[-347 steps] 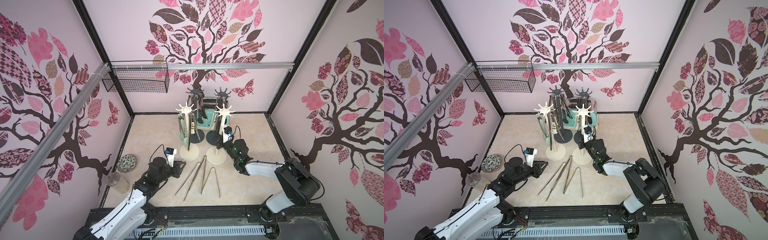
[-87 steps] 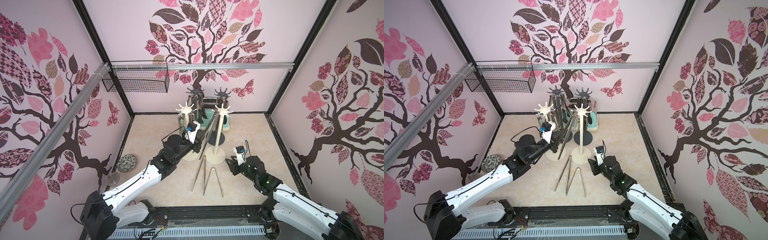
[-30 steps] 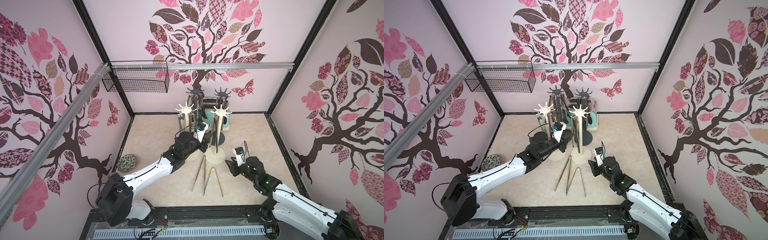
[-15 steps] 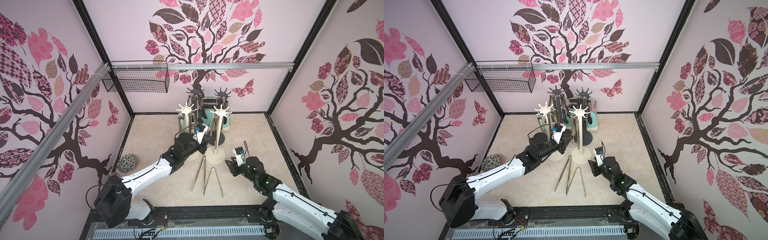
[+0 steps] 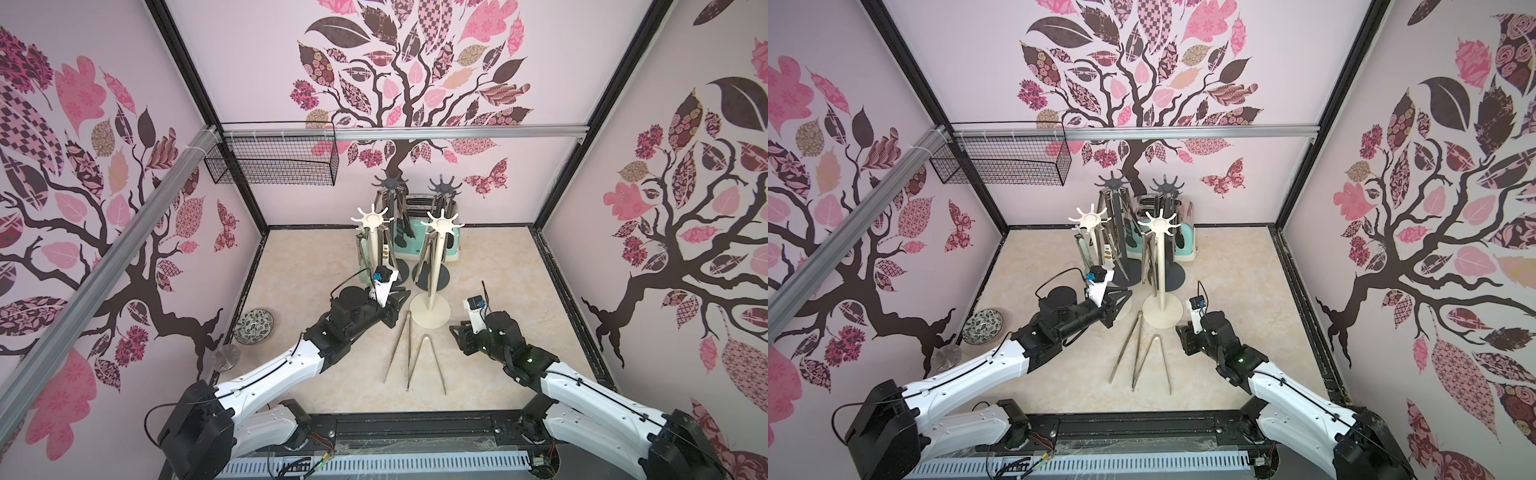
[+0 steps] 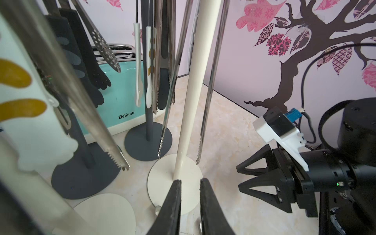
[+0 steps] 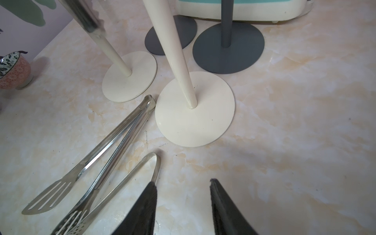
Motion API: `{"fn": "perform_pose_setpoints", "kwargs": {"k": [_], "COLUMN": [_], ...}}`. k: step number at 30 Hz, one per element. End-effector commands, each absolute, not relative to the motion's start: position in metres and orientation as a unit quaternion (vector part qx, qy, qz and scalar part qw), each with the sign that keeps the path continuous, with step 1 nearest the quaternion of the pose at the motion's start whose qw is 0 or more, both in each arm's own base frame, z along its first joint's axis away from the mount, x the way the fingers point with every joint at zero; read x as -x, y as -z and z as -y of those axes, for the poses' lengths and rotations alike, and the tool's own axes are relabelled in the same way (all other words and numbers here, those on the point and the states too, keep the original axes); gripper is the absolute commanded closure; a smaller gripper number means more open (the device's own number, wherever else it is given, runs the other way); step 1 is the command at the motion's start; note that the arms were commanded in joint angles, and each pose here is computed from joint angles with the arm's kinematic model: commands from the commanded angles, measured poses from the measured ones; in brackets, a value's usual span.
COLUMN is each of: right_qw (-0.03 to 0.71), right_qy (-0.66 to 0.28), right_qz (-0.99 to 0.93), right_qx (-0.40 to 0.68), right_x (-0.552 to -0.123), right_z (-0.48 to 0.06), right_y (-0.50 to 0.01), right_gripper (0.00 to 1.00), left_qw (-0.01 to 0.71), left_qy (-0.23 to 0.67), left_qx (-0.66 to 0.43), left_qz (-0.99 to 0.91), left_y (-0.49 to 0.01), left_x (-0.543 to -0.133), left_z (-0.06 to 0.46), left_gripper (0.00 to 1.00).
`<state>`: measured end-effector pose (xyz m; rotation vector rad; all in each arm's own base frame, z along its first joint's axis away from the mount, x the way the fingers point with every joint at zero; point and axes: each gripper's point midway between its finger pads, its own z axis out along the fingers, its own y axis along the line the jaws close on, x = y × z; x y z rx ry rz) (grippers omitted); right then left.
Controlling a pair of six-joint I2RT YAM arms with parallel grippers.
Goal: Hang food tongs on kitchen utensil racks
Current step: Hang the food tongs on the rack, then pick up the food tongs from the center of the board.
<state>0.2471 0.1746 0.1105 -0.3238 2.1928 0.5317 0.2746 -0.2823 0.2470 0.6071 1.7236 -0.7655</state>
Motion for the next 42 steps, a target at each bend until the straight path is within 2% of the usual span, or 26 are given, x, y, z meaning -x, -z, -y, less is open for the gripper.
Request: {"fn": "perform_pose_setpoints", "kwargs": {"k": [1,11,19,33,42], "right_qw": [0.374,0.273,0.208,0.157,0.139], "right_qy": [-0.226,-0.194,-0.111,-0.072,-0.052], "right_qz": [-0.893,-0.934,-0.961,-0.972,-0.975], "right_qx": [0.106,0.124,0.148,0.156,0.167], "right_x": [-0.239,-0.211,-0.196,-0.185,-0.181], "right_z": [-0.181,-0.207,-0.215,-0.224,-0.227], "right_y": [-0.106,-0.071,-0.052,-0.026,-0.014], "right_gripper": [0.54,0.54,0.54,0.56,0.62], "left_qw": [0.542,0.526,0.516,0.507,0.504], "left_qy": [0.329,0.315,0.305,0.300,0.297], "left_qx": [-0.233,-0.194,-0.179,-0.178,-0.176], "left_qz": [-0.737,-0.766,-0.781,-0.788,-0.792], "left_y": [-0.240,-0.210,-0.197,-0.191,-0.188], "left_x": [-0.267,-0.248,-0.239,-0.231,-0.232], "left_z": [0.272,0.240,0.224,0.217,0.216], "left_gripper": [0.80,0.79,0.78,0.77,0.77]}}
